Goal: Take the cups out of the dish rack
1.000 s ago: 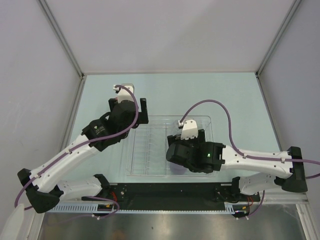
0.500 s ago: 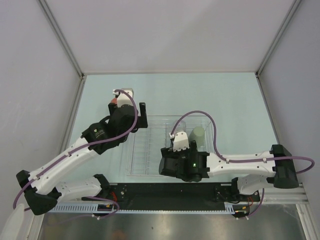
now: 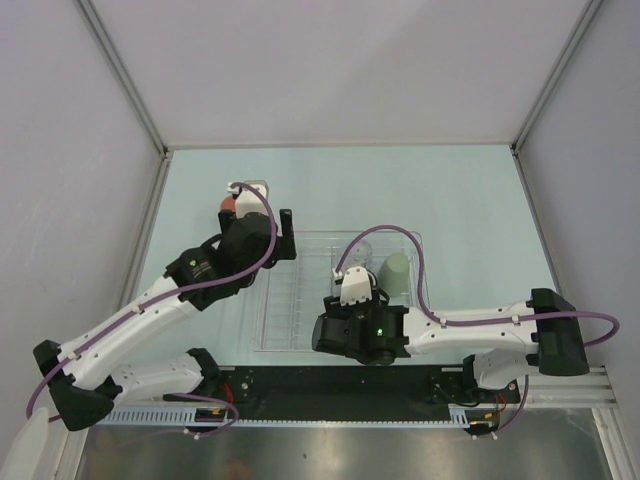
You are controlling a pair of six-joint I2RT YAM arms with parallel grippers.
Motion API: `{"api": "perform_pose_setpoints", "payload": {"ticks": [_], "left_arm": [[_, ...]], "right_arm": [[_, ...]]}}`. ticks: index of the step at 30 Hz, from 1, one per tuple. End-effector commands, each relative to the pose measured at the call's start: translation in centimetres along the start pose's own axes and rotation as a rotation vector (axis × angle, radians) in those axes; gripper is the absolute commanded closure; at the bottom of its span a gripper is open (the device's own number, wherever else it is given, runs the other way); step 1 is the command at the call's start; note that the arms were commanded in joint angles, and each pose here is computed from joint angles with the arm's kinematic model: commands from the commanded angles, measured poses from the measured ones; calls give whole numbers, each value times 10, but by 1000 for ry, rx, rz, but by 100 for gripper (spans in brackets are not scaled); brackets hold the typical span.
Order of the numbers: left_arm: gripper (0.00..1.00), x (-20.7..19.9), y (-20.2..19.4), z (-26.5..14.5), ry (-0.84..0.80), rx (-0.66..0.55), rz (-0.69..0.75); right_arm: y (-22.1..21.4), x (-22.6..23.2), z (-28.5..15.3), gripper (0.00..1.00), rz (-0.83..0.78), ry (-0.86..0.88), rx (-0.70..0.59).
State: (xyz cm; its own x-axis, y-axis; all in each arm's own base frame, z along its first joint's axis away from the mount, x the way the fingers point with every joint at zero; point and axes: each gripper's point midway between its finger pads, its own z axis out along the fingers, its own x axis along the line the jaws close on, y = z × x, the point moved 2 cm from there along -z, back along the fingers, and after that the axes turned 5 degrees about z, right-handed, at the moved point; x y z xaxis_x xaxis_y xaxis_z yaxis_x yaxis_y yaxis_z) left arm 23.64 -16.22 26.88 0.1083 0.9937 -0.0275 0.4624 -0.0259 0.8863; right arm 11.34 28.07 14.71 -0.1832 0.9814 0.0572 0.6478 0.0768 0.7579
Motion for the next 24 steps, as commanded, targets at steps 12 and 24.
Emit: {"api": "perform_pose_setpoints", "payload": {"ticks": [12,24], "left_arm": [[5,-2,21,-9,-10,-64,-55],[3,-38,55,-48,-430,-329,-312]], "right_arm": [[125,-16,-80,100,123,59,-275],[228,-92,-106,100,528,448,-547]]}}
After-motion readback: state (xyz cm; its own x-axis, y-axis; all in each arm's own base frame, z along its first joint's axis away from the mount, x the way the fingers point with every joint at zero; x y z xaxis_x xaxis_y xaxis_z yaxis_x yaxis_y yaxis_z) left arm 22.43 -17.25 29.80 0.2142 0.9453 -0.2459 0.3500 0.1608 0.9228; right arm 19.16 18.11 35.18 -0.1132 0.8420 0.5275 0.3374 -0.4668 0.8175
